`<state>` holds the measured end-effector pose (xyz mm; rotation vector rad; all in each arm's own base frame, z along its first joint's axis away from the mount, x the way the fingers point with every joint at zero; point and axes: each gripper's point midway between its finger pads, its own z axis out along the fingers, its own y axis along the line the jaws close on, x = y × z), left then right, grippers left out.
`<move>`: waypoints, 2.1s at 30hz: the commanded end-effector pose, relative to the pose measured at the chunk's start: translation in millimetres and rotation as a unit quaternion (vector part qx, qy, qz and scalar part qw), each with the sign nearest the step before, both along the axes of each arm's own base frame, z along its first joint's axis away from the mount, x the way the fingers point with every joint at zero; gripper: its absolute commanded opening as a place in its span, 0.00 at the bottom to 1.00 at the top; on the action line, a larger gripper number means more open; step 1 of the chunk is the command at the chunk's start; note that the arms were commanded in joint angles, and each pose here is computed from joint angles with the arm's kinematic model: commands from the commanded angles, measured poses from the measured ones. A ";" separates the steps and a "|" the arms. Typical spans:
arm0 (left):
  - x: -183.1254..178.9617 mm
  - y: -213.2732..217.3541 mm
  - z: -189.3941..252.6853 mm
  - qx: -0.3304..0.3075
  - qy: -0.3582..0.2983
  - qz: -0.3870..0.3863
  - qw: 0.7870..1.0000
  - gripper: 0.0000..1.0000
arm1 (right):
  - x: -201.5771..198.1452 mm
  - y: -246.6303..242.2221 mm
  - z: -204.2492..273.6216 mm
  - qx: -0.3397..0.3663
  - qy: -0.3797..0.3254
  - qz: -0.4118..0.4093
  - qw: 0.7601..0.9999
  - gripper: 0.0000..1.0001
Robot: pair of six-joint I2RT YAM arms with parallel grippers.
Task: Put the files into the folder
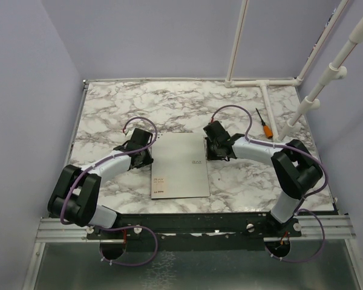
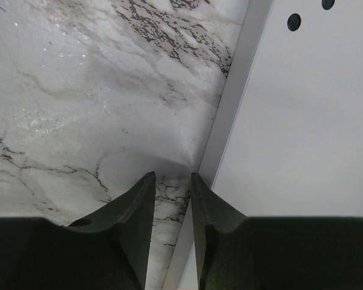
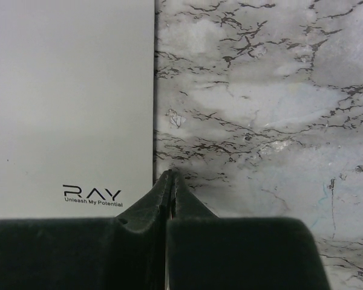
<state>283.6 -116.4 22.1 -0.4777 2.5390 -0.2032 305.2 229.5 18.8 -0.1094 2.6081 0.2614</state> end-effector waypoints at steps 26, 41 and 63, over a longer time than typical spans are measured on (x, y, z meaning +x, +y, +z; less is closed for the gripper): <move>-4.0 -61.7 -11.6 -0.031 0.029 -0.089 0.995 0.29 | -8.1 -19.7 -5.4 -0.088 -0.010 -0.020 0.996 0.00; 7.1 -39.5 24.9 0.026 -0.004 -0.075 0.997 0.39 | 9.3 -36.1 47.4 -0.114 -0.071 -0.044 0.990 0.18; 15.8 -18.7 205.3 0.053 -0.228 -0.143 0.962 0.93 | -11.1 -51.6 185.6 0.005 -0.222 -0.029 0.975 0.89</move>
